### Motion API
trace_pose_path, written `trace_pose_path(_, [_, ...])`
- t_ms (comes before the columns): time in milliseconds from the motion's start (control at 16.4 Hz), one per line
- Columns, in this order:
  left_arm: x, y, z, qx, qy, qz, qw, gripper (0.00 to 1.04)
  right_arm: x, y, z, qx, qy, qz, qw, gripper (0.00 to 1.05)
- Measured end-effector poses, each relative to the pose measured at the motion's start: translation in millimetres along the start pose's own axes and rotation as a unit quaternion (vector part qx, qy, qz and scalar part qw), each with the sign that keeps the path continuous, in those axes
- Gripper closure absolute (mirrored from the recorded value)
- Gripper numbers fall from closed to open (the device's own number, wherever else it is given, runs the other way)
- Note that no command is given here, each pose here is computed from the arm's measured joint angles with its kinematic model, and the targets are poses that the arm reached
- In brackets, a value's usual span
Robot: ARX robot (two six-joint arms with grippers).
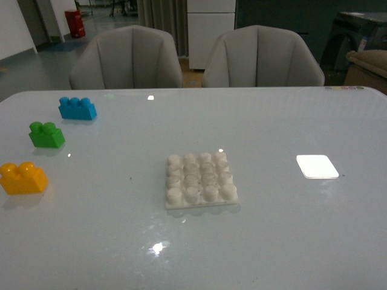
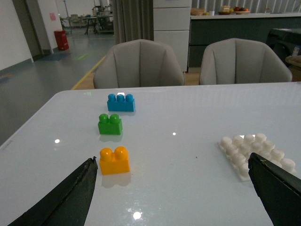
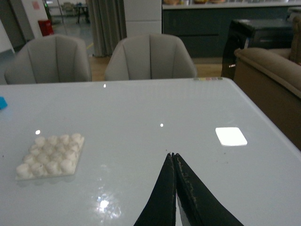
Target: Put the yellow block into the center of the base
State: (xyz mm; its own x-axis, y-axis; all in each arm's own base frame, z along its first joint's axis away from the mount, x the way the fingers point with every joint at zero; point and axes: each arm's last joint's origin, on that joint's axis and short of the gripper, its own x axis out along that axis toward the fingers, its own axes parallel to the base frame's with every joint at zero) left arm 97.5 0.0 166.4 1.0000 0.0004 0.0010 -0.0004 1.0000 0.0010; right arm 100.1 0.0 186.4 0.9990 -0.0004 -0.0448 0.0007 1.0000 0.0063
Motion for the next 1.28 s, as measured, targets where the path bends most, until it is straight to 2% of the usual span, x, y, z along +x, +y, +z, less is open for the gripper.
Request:
trace_pose_path(550, [0.0, 0.0, 0.0, 0.0, 0.0, 0.0, 1.0, 0.07, -2.9, 0.0, 2.0, 0.0, -0.026, 0.0, 1.0, 1.03])
trace_pose_path(1222, [0.0, 0.0, 0.0, 0.0, 0.0, 0.0, 1.0, 0.07, -1.9, -0.1, -20.0, 0.0, -0.024, 0.0, 1.0, 1.03])
trace_pose_path(1283, [0.0, 0.0, 0.0, 0.0, 0.0, 0.0, 1.0, 0.07, -1.9, -0.1, -19.9, -0.001, -0.024, 0.0, 1.0, 0.95])
